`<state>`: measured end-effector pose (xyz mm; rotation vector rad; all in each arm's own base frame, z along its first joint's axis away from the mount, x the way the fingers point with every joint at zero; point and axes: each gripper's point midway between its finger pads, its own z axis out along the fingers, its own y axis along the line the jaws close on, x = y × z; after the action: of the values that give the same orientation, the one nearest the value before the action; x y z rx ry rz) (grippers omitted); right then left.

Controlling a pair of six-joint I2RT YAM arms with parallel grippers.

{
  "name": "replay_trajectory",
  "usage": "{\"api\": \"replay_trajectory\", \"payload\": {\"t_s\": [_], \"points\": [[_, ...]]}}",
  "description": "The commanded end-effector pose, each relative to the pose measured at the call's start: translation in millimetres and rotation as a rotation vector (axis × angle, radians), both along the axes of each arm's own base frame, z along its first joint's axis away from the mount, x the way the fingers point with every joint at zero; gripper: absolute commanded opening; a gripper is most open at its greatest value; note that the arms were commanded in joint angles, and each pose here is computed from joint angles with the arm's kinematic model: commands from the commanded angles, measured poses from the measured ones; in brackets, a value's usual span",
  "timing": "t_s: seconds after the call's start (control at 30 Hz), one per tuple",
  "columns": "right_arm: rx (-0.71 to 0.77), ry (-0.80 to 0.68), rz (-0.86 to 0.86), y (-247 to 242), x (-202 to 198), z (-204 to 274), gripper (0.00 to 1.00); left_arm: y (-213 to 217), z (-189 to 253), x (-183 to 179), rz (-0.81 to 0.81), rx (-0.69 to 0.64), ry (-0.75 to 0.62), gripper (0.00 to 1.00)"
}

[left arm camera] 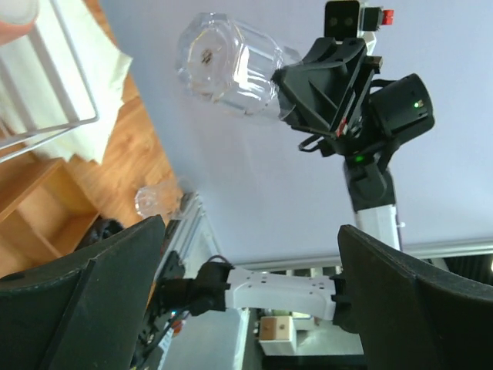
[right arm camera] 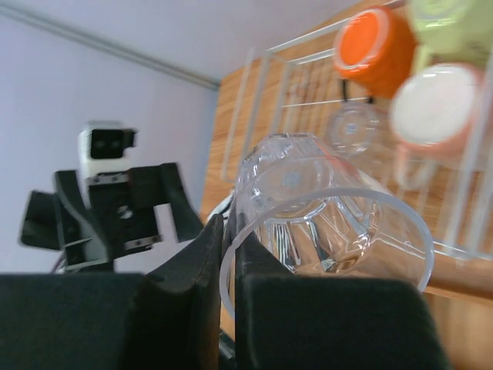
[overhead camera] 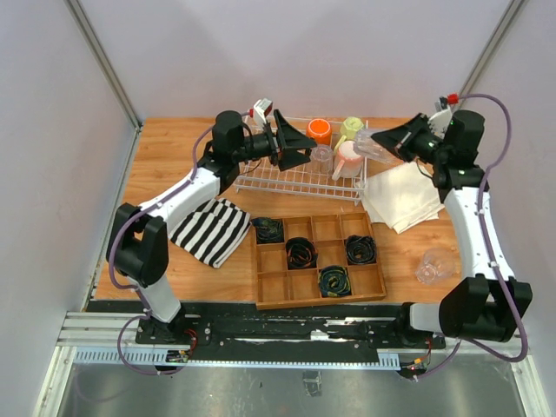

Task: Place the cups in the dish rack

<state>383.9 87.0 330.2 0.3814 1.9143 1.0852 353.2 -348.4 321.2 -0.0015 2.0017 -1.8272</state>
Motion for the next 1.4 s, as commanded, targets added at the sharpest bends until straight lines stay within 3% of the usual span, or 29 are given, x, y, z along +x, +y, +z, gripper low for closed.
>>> {"api": "replay_trajectory", "payload": {"t_s": [0.0,0.2,0.67,1.37], "points": [[0.171,-0.124,0.168,55.2,-2.6,51.0,0.01,-8.9,16.4,-0.7,-0.056,-0.133,0.013,1.00],[0.236,-0.125,0.251,94.6,-1.6,55.9,0.01,-14.2,9.4,11.5,-0.049,-0.164,0.050,1.00],[0.269,-0.071,0.341,137.6,-3.3,44.6,0.01,-22.8,26.7,35.3,-0.040,-0.236,0.068,1.00],[0.282,-0.053,0.365,149.3,-2.8,39.9,0.01,3.5,20.1,66.1,0.053,-0.255,0.083,0.91]]}}
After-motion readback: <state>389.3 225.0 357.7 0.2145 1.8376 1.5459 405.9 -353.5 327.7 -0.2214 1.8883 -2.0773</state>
